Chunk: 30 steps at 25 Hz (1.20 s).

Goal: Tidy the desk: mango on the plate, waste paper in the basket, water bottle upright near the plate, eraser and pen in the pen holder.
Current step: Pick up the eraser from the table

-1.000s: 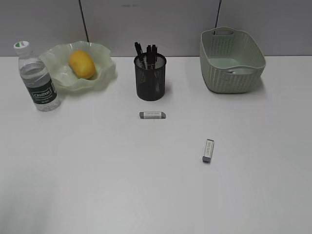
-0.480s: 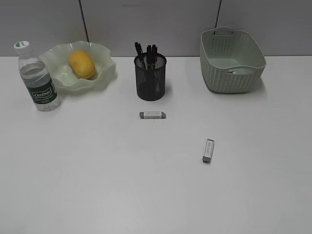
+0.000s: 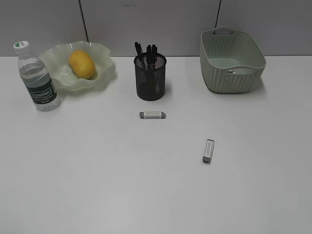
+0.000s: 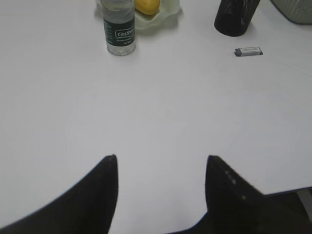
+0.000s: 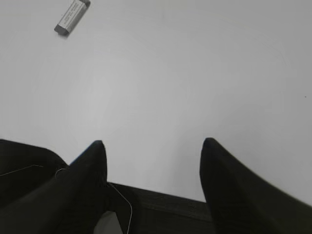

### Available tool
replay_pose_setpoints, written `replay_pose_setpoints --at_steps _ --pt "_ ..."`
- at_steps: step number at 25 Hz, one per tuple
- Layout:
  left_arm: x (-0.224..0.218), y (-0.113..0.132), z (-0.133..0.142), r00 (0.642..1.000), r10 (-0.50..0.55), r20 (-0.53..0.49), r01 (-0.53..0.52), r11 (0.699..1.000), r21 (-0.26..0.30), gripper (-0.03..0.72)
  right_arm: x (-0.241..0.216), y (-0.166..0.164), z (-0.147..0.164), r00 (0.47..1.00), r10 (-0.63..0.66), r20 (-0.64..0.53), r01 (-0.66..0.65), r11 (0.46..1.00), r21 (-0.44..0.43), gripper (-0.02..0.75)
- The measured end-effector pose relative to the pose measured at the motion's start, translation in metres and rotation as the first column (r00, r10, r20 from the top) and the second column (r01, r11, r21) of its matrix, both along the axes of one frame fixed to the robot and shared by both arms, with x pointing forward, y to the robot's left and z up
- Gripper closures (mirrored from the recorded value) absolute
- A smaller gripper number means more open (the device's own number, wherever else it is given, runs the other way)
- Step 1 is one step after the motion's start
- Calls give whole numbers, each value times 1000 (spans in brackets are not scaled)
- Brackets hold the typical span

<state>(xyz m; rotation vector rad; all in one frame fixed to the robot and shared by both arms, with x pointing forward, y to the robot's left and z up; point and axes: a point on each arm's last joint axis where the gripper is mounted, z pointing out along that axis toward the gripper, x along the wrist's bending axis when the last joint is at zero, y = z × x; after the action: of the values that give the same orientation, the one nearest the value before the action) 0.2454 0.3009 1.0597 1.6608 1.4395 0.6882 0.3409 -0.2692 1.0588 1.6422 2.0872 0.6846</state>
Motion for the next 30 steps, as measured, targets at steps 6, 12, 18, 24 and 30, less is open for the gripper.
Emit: replay_pose_setpoints --at_steps 6,12,18,24,30 --pt "0 -1 0 999 -41 15 40 998 51 267 57 28 -11 985 -19 -173 28 998 50 255" --pt "0 0 0 999 -45 18 44 997 63 274 118 59 -39 927 -46 -372 90 991 103 255" --pt "0 -1 0 999 -51 15 50 997 54 274 173 80 -75 865 -130 -485 200 975 95 255" --pt "0 -1 0 999 -52 16 51 997 54 285 211 108 -96 849 -155 -505 233 968 95 272" --pt "0 0 0 999 -46 18 45 997 64 291 230 132 -121 829 -215 -515 277 960 45 279"
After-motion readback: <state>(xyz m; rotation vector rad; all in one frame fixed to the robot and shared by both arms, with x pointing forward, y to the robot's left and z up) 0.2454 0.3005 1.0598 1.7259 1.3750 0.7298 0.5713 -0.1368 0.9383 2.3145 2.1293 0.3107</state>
